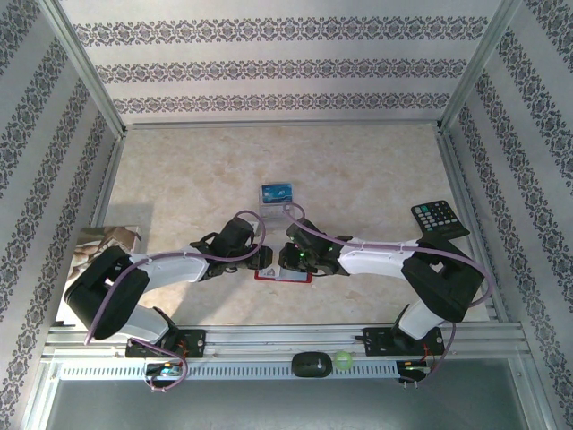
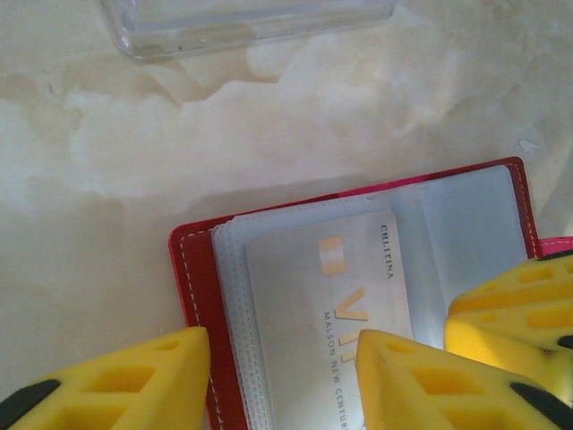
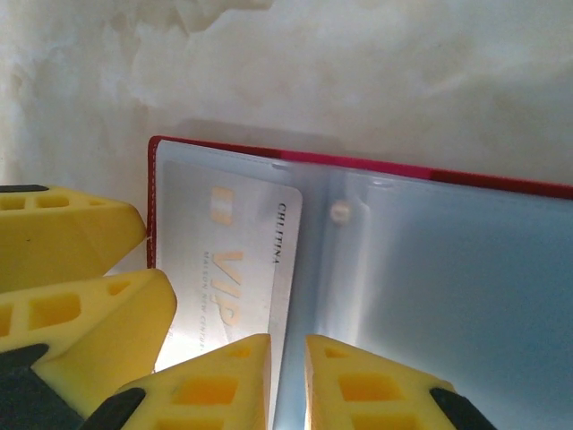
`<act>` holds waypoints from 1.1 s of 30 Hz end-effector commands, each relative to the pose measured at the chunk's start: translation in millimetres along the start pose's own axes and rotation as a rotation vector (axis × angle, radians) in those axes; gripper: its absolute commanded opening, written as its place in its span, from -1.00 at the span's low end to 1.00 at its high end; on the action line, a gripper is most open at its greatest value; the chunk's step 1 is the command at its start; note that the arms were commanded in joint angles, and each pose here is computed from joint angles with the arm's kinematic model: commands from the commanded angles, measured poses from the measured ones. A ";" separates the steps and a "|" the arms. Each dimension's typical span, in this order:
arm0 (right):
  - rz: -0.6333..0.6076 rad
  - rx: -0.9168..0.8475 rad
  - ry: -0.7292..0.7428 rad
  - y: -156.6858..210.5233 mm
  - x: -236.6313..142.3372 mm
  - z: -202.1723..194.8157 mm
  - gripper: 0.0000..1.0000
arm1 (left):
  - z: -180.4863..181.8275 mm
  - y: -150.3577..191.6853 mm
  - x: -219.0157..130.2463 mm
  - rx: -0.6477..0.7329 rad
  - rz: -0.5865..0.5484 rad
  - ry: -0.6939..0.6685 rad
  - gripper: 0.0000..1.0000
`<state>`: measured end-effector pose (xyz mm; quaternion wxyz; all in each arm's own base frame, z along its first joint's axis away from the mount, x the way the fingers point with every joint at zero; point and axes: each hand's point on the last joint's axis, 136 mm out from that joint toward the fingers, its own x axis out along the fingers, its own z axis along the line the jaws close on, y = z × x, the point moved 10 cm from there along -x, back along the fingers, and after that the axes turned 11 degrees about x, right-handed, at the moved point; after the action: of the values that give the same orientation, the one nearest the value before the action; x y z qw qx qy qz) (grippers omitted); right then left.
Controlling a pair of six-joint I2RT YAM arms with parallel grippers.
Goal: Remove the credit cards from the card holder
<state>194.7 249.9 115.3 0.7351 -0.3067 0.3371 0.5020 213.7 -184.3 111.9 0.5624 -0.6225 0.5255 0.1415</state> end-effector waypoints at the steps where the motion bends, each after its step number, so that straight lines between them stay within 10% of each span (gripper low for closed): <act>1: -0.007 0.023 0.018 -1.1 3.9 -5.9 -0.64 | 0.5 3.9 4.6 0.008 0.017 -0.029 -0.07; 33: -0.021 0.046 -0.068 -4.4 7.9 -7.3 -0.60 | 2.9 27.7 4.1 -0.055 0.058 -0.029 -0.28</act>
<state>198.3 252.7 99.5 0.7459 -0.2729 0.3302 0.5100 208.7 -181.9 102.2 0.5572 -0.6357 0.5093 0.1613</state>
